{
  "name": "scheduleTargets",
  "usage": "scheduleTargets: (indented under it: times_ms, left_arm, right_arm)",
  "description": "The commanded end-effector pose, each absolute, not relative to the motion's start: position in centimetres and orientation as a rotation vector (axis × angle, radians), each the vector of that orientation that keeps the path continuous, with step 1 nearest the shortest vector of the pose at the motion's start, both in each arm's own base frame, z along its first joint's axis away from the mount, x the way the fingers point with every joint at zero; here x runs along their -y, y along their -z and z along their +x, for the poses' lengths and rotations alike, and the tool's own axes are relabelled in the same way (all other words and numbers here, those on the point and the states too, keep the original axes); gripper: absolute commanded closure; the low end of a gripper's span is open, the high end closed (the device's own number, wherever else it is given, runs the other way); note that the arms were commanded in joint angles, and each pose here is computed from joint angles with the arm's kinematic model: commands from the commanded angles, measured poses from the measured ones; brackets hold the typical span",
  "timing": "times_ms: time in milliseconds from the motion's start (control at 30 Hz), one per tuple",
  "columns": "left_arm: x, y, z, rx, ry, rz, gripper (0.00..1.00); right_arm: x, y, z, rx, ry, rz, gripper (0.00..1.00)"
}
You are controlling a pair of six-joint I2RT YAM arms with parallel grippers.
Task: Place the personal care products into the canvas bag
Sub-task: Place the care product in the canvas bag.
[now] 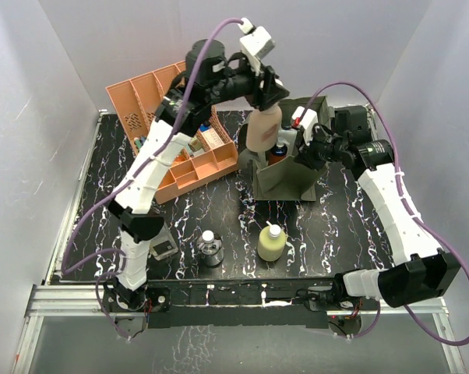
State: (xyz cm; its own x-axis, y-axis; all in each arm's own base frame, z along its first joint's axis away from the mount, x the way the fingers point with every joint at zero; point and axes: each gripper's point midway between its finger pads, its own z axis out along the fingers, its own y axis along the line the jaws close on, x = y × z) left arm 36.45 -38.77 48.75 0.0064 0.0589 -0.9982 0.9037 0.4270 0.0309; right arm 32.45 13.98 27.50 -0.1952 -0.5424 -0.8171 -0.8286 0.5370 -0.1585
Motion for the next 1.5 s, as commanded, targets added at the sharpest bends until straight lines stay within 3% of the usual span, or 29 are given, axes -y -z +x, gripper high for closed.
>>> scheduleTargets:
  times_ms: [0,133,633,1467]
  left_arm:
    - [40.4,-56.4,34.0,-1.147,0.888,0.844,1.00]
    - [41.4,-55.5,35.0,-1.185,0.927,0.800,1.00]
    - [46.2,-50.1,38.3,-1.232,1.021,0.784,1.00]
    - [51.9,-41.7,41.2,-1.329,0.983,0.768,1.00]
  right_arm:
    - [-14.4,-29.0,31.7,-1.816,-0.427,-1.086,0.88]
    - [-14.7,-28.4,30.6,-1.830,-0.477,-1.063,0.92]
    - [-14.3,-27.3,28.4,-1.852,-0.499,-1.020,0.92]
    - [-14.4,-29.4,29.0,-1.814,-0.490,-0.968,0.92]
